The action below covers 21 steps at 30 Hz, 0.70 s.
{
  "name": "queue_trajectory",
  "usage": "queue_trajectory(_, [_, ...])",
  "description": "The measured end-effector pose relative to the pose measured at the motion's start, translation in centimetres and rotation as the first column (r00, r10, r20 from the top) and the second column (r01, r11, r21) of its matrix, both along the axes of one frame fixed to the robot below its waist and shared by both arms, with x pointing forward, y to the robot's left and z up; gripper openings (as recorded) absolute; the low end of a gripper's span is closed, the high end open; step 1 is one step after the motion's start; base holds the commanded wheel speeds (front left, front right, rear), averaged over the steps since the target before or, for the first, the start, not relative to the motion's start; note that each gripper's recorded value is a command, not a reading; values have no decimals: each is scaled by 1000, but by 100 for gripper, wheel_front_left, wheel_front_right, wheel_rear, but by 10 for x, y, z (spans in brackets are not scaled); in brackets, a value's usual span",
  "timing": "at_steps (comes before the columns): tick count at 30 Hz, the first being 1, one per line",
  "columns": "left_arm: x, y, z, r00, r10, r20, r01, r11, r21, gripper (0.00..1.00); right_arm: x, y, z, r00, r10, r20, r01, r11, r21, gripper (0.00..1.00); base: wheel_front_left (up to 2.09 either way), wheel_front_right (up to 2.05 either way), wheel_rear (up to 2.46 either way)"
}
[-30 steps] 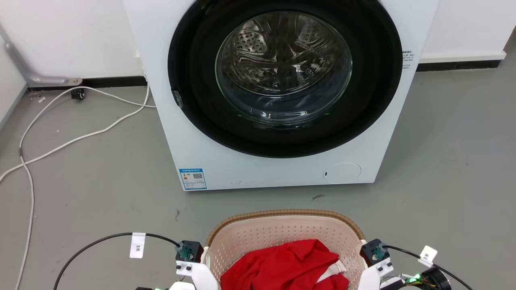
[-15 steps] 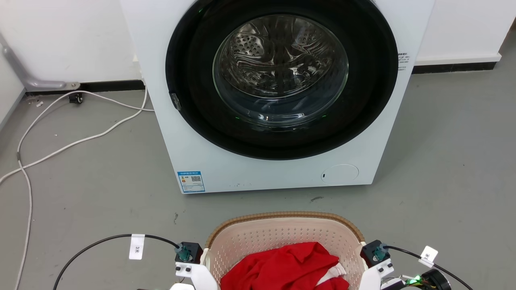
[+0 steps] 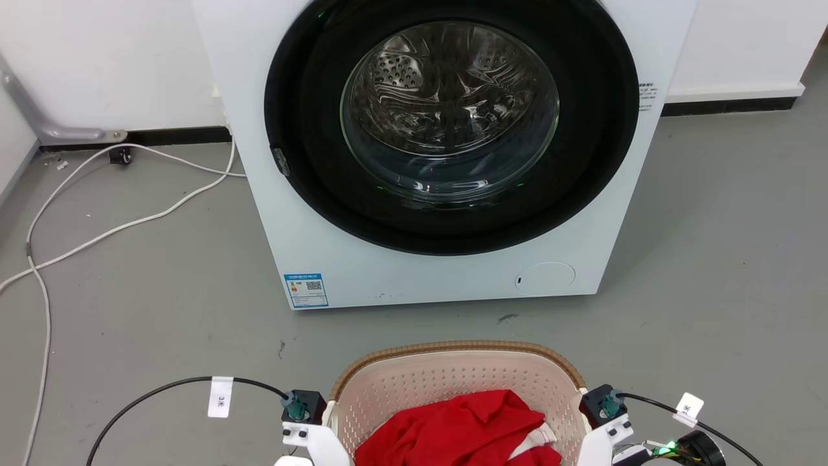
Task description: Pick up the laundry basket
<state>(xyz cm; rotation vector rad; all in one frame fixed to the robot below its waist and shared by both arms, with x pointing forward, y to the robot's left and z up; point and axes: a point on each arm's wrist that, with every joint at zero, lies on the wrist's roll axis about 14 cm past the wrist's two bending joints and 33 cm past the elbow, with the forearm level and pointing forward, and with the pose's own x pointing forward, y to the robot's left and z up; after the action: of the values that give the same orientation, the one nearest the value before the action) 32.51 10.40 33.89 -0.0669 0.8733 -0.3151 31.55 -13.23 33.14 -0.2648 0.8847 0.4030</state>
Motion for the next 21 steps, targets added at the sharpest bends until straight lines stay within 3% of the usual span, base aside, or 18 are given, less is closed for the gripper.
queue_trajectory(21, [-2,0,-4,1000,6,-17,-6,1000,-5,0,-2,0,-3,1000,3,-23,-3,1000,4,0,0,0,0])
